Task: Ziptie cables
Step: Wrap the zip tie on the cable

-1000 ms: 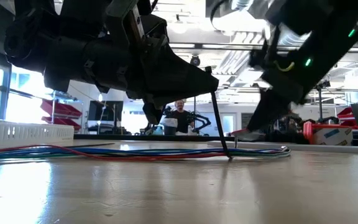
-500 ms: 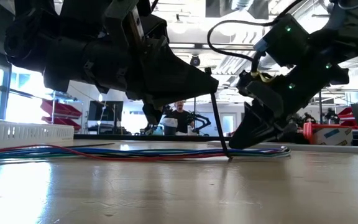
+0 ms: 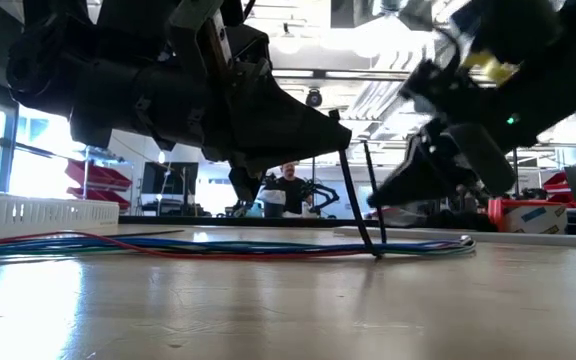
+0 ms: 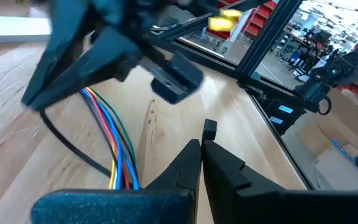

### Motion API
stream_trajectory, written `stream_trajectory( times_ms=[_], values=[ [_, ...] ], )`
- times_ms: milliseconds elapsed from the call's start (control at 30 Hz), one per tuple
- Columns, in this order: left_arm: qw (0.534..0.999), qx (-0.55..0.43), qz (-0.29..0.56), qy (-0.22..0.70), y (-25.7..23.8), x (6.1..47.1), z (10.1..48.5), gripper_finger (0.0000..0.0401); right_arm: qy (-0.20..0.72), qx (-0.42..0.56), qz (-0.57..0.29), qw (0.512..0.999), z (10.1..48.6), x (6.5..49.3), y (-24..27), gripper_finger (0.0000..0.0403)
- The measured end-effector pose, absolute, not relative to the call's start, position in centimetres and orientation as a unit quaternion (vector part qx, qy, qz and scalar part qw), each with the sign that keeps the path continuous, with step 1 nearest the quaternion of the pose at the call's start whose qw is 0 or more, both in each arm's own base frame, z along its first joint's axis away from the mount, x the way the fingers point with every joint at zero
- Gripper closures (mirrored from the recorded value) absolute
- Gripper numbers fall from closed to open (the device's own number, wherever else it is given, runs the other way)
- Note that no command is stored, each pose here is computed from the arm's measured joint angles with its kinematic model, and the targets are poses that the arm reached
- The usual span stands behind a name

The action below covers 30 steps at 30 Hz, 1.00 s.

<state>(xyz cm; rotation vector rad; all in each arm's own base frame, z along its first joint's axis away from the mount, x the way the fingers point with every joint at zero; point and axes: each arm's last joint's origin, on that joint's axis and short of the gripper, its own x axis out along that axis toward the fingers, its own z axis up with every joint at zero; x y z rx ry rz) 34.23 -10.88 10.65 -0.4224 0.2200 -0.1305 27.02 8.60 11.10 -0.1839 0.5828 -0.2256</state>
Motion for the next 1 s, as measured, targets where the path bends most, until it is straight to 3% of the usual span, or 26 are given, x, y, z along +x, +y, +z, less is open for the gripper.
stream_trajectory(
  times_ms=[200,400,600,1000],
  values=[
    [0.968,-0.218,-0.064,0.11,-10.9,34.2,10.6,0.0401,0.278,-0.297,-0.122,0.905,13.7,28.8,12.8,0.0403],
    [0.967,-0.218,-0.064,0.111,-10.9,34.2,10.6,0.0401,0.323,-0.443,-0.123,0.828,12.8,30.7,14.9,0.0403],
    [0.967,-0.218,-0.066,0.113,-10.9,34.2,10.6,0.0401,0.333,-0.452,-0.123,0.819,11.4,31.7,15.4,0.0403],
    [0.966,-0.218,-0.076,0.119,-11.0,34.2,10.5,0.0401,0.321,-0.431,-0.129,0.833,12.2,31.7,15.4,0.0403]
  ],
)
